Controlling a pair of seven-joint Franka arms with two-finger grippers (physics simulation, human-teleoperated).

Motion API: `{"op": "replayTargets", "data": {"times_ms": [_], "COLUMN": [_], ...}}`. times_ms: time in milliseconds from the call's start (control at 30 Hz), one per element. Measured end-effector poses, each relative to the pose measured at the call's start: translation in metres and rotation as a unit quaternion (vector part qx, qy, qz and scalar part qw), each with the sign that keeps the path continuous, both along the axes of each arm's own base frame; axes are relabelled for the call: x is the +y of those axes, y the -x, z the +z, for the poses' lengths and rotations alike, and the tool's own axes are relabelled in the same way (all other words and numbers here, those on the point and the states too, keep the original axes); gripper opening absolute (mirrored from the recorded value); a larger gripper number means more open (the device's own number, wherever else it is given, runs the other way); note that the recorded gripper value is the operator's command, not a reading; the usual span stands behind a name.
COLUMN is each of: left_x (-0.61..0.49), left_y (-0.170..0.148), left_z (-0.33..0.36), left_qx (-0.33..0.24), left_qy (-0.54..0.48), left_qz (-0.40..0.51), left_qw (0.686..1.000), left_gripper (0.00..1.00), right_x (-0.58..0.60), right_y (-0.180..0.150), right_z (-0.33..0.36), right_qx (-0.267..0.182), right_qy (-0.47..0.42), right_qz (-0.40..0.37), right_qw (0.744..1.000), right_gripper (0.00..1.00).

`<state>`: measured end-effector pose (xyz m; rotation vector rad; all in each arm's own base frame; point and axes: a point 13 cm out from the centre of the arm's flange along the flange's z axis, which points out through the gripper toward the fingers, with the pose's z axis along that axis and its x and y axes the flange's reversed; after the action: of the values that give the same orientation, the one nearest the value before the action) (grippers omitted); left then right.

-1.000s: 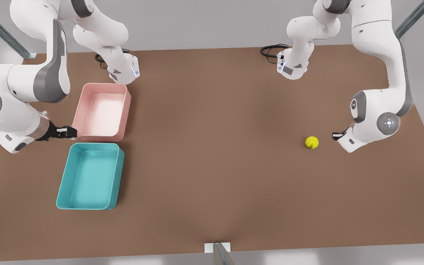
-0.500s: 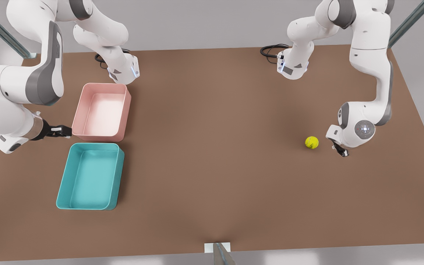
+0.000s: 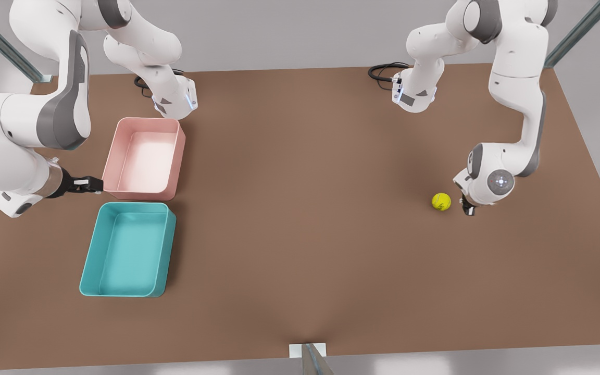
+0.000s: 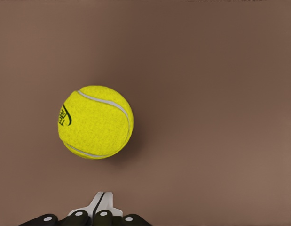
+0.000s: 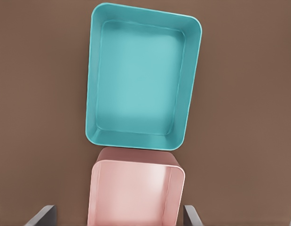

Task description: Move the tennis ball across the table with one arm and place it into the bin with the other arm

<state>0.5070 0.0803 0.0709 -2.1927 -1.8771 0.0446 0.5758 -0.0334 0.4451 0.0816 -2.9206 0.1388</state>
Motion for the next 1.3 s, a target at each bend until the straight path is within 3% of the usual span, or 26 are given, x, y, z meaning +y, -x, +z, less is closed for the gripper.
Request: {"op": "replayTargets", "data": {"times_ms": [767, 867, 967, 1100, 1133, 1233, 1300], "left_x": [-0.016, -0.064, -0.192, -0.283, -0.279, -0.206, -0.194], "left_y": [0.005, 0.002, -0.014, -0.017, -0.029, -0.111, -0.133], "left_z": [-0.015, -0.020, -0.015, 0.013, 0.029, 0.116, 0.164], "left_qx": [0.012, 0.014, -0.011, -0.036, -0.047, -0.095, -0.107], "left_qy": [0.002, -0.002, 0.003, 0.050, 0.062, 0.094, 0.112], "left_qz": [-0.027, -0.066, -0.115, -0.009, 0.038, 0.203, 0.267], "left_qw": [1.000, 0.998, 0.993, 0.998, 0.996, 0.970, 0.951], "left_gripper": [0.21, 0.21, 0.21, 0.21, 0.21, 0.21, 0.21], "right_x": [0.002, 0.003, 0.002, 0.001, 0.001, 0.001, 0.001], "right_y": [0.000, 0.000, 0.000, -0.001, -0.001, -0.001, -0.001], "right_z": [-0.003, -0.003, -0.003, -0.002, -0.002, -0.002, -0.002], "right_qx": [0.004, 0.004, 0.004, 0.003, 0.003, 0.003, 0.002], "right_qy": [-0.001, 0.000, 0.000, 0.002, 0.003, 0.004, 0.004], "right_qz": [0.004, 0.005, 0.005, 0.005, 0.005, 0.005, 0.005], "right_qw": [1.000, 1.000, 1.000, 1.000, 1.000, 1.000, 1.000], "right_gripper": [1.00, 1.00, 1.00, 1.00, 1.00, 1.00, 1.00]}}
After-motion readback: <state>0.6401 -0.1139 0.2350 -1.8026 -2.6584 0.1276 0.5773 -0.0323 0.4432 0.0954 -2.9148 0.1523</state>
